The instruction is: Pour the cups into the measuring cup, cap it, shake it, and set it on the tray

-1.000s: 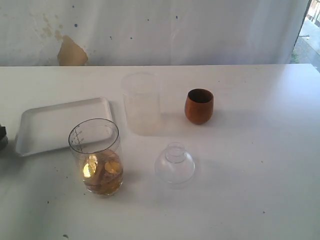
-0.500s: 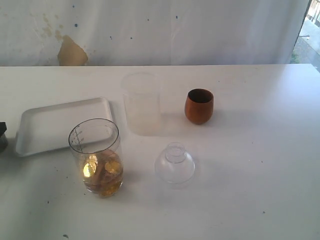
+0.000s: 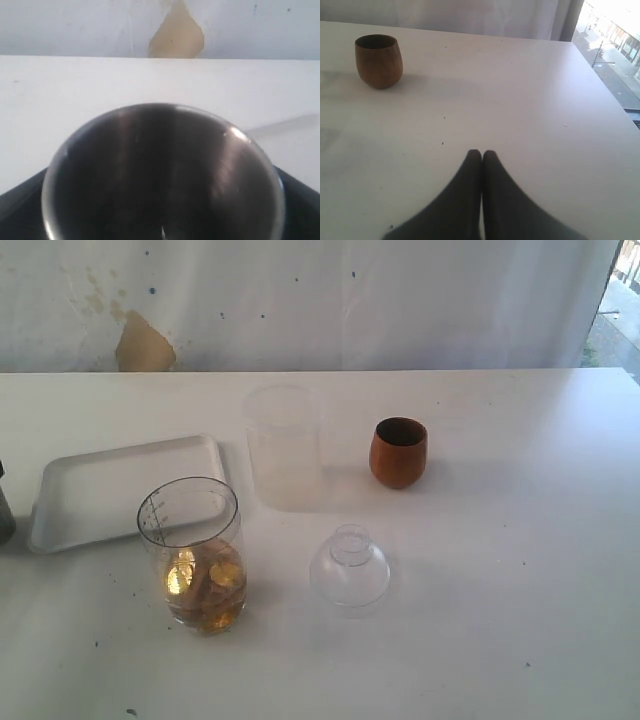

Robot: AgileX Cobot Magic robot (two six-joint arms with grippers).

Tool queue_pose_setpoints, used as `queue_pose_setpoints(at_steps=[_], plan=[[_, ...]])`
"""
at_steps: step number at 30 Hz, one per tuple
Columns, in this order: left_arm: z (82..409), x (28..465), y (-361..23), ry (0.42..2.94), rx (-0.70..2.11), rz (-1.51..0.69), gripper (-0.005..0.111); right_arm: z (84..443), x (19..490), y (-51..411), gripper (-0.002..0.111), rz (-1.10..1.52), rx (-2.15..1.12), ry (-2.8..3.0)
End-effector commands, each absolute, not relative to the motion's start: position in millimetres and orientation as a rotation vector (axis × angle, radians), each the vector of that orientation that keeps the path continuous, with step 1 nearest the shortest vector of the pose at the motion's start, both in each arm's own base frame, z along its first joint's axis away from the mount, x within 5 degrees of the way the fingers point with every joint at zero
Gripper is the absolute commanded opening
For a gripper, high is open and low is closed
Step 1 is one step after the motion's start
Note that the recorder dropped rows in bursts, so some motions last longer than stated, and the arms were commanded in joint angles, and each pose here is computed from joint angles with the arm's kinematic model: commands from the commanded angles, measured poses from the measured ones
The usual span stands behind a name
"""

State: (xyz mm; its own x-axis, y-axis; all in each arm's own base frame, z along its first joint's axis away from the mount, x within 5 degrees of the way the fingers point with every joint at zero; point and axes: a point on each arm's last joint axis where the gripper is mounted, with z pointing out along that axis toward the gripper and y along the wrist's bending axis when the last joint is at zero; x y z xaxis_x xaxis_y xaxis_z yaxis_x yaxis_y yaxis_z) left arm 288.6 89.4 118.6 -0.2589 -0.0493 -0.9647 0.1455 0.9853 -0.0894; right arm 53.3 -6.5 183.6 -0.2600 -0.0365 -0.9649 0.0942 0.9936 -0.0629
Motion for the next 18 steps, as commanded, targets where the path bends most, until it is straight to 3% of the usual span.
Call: queue_pose_setpoints(at_steps=[1,18], plan=[[131.8,289.2,88.4,1.773,0.063,-0.196,0.092,182.2,53.0,-6.8,0.0,-0.134,0.04,1.829],[184.2,285.1,83.5,1.547,0.124,-0.175,0.092,182.3,53.1,-6.8,0.0,-0.134,0.04,1.828]])
